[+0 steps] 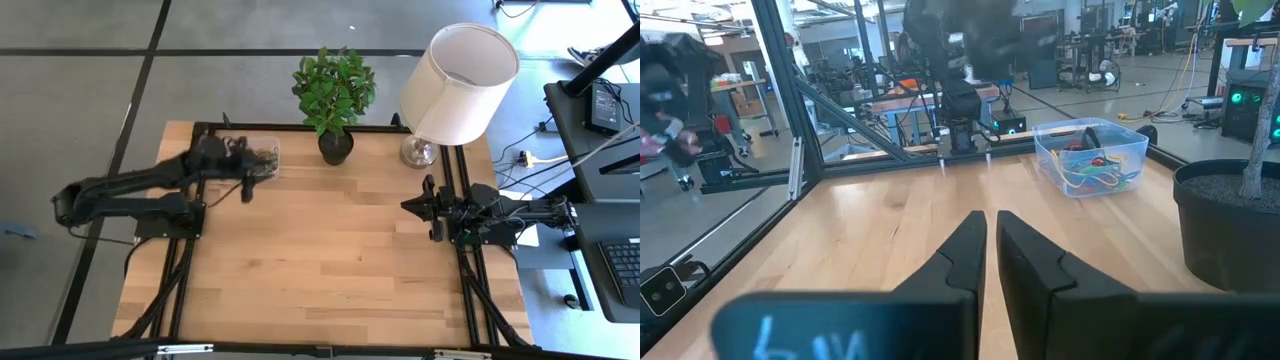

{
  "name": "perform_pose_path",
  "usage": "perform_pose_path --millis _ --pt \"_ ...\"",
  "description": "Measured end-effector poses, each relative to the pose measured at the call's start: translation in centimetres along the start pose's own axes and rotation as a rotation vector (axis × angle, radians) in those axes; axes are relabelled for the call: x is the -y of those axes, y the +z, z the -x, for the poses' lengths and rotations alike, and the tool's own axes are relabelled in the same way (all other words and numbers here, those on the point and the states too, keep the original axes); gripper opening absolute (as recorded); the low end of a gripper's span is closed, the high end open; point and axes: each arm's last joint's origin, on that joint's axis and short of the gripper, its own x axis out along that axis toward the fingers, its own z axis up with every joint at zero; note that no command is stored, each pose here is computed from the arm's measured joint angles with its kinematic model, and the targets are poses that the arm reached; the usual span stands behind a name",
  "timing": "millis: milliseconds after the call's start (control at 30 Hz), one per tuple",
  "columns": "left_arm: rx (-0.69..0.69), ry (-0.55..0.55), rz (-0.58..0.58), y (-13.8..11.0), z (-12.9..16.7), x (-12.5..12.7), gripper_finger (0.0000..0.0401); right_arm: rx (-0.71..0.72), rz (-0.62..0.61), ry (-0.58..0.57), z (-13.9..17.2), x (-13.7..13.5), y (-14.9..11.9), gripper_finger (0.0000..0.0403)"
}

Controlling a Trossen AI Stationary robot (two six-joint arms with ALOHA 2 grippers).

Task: Pick and place rubber bands into bin
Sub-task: Return to Home Position

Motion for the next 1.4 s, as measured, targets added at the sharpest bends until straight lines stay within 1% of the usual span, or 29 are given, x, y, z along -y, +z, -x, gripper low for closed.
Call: perform_pose_path --millis 133,267,367,500,667,833,900,1100,1300,1400 --pt "0.119 -0.057 0.02 -3.3 0.5 1.9 0.0172 0.0 0.001 0.0 0.0 0.0 0.0 0.0034" --pt "0.244 -0.138 -0.007 -5.9 1.1 3.3 0.0169 0.0 0.001 0.0 0.0 0.0 0.0 0.0034" --pt "0.312 -0.206 -0.009 -7.5 1.6 4.0 0.0169 0.0 0.0 0.0 0.0 0.0 0.0 0.0034" --pt "0.349 -0.232 0.052 -8.8 2.1 4.3 0.0169 0.0 0.001 0.0 0.0 0.0 0.0 0.0034" --pt "0.371 -0.267 0.07 -9.6 2.4 4.8 0.0169 0.0 0.001 0.0 0.0 0.0 0.0 0.0034" --pt "0.33 -0.32 0.087 -10.0 2.5 5.4 0.0169 0.0 0.001 -0.001 0.0 0.0 0.0 0.0034" --pt "0.334 -0.333 0.084 -10.0 2.6 5.6 0.0169 0.0 0.0 0.0 0.0 0.0 0.0 0.0034" --pt "0.367 -0.309 0.086 -9.8 2.9 5.8 0.0169 0.0 -0.001 0.0 0.0 0.0 0.0 0.0034" --pt "0.429 -0.296 0.072 -9.4 3.5 5.9 0.0169 0.0 0.0 0.0 0.0 0.0 0.0 0.0034" --pt "0.437 -0.262 0.08 -9.4 3.7 5.8 0.0169 0.0 0.001 0.0 0.0 0.0 0.0 0.0034"
